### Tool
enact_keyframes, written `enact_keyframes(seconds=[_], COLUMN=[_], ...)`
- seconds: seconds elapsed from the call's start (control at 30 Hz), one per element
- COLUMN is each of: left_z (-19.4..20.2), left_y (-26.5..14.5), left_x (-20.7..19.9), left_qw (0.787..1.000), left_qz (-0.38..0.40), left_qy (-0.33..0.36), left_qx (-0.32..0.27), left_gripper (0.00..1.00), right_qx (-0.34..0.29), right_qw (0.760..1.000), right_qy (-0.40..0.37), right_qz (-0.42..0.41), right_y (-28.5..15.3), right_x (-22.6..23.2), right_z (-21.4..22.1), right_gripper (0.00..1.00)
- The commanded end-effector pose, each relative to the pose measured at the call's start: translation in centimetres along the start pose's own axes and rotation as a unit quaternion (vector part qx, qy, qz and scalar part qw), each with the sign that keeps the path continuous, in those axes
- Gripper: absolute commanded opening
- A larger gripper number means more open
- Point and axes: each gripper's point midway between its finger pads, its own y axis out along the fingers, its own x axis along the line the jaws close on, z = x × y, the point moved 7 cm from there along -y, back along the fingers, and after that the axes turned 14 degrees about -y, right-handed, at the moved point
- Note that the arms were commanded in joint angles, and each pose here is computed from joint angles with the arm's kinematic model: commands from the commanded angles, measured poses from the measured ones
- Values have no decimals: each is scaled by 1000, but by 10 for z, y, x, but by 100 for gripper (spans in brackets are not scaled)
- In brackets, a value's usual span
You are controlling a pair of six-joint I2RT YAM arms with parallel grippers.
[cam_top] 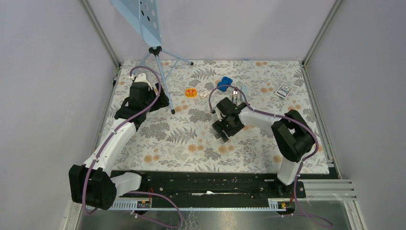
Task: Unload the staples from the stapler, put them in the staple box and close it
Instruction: Move the staple box to the center of the board.
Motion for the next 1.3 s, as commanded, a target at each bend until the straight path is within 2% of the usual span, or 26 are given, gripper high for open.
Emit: enact_keyframes(seconds=[0.0,0.77,1.0,1.13,1.27], left_z=[-6,-8,-8,-8,-9], left_y=[2,6,7,7,7], left_x=[-4,1,1,2,3], left_qw=[1000,1000,999,999,999], left_qz=[15,18,20,18,17], left_qy=[-9,-23,-25,-26,-27], left_qx=[-10,-1,2,2,0], left_gripper=[86,86,86,86,86], right_qx=[-3,-15,-21,-43,-107], right_qw=[998,999,999,999,994], right_qy=[-14,40,39,32,32], right_qz=[-57,27,16,7,-1], right_y=[2,18,16,5,-25], right_x=[14,20,23,24,25], right_z=[-1,-24,-25,-28,-42], right_gripper=[79,81,81,81,83])
